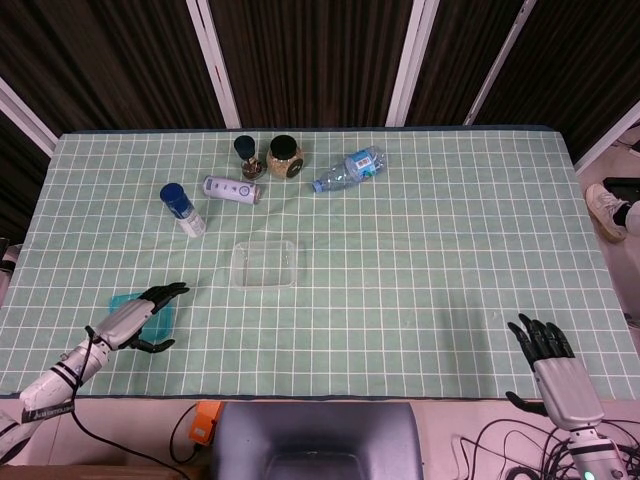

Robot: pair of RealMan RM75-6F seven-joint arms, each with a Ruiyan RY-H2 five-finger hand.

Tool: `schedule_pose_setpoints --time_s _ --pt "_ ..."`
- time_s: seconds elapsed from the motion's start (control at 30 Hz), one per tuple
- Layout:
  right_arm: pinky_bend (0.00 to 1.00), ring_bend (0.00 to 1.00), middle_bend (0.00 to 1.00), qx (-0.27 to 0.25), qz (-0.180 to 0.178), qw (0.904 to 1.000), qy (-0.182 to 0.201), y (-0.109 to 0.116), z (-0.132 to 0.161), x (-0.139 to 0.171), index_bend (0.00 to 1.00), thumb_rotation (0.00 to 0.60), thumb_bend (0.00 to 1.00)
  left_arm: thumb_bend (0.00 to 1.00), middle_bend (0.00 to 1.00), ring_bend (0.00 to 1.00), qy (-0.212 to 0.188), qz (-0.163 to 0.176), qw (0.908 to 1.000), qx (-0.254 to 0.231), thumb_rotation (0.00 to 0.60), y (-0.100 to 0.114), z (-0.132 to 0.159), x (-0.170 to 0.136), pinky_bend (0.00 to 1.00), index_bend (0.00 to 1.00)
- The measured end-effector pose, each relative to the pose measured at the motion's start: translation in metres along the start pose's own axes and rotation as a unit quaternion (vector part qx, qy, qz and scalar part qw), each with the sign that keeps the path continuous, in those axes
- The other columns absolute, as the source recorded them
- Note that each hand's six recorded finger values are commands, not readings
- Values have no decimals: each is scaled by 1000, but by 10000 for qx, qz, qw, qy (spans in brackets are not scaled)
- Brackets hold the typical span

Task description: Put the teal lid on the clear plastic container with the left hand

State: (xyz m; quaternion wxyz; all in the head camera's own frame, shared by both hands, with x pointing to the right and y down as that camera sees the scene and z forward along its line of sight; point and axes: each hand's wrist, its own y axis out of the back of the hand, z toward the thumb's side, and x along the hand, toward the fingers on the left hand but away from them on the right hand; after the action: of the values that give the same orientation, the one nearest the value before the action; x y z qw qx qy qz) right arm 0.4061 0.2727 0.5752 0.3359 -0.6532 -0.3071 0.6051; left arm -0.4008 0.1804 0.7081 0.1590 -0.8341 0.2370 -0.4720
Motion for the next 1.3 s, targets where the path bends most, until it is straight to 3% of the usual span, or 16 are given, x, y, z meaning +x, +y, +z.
schedule_pose_setpoints --time_s 0.1,0.33,1.3 --pt "0 0 0 -4 3 10000 6 0 0 0 0 600 292 287 0 0 225 -64 9995 235 600 -1 -13 1 0 0" --pt "0 0 0 -18 -19 10000 9 1 0 0 0 600 293 286 0 0 581 -135 9980 227 600 1 -31 3 0 0" --pt "0 0 0 -6 11 10000 34 -1 1 0 0 600 292 284 0 0 789 -353 9957 321 600 -7 -44 -1 0 0"
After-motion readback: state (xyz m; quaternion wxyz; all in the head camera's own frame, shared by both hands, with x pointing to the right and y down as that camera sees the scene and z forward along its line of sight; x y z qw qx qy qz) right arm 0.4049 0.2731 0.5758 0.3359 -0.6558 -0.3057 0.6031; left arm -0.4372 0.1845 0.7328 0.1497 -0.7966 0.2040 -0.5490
